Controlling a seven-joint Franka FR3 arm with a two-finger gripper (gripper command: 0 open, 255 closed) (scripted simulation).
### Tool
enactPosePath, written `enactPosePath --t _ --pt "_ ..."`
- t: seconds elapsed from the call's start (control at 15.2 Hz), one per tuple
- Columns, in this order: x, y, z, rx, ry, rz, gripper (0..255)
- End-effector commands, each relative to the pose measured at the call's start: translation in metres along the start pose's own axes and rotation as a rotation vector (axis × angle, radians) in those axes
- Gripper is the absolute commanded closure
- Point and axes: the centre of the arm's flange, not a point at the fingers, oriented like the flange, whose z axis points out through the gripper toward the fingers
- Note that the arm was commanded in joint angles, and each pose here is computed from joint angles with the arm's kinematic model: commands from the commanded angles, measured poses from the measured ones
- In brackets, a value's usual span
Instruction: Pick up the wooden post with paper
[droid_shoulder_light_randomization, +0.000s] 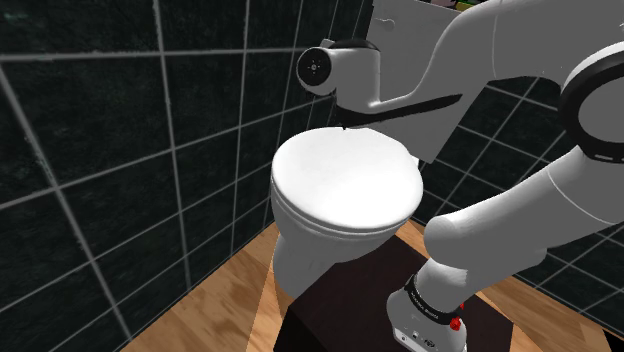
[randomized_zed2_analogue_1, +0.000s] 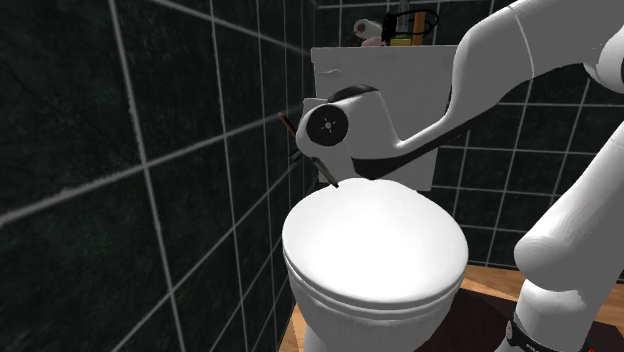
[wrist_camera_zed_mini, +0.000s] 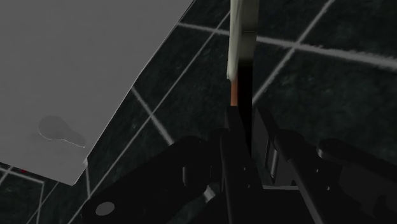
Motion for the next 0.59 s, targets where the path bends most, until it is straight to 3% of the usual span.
enactPosePath --t 0.0,0.53 --pt "0.010 0.008 -0.005 0.000 0.004 0.001 255" --pt "0.038 0.030 -0.017 0.000 0.004 0.001 255"
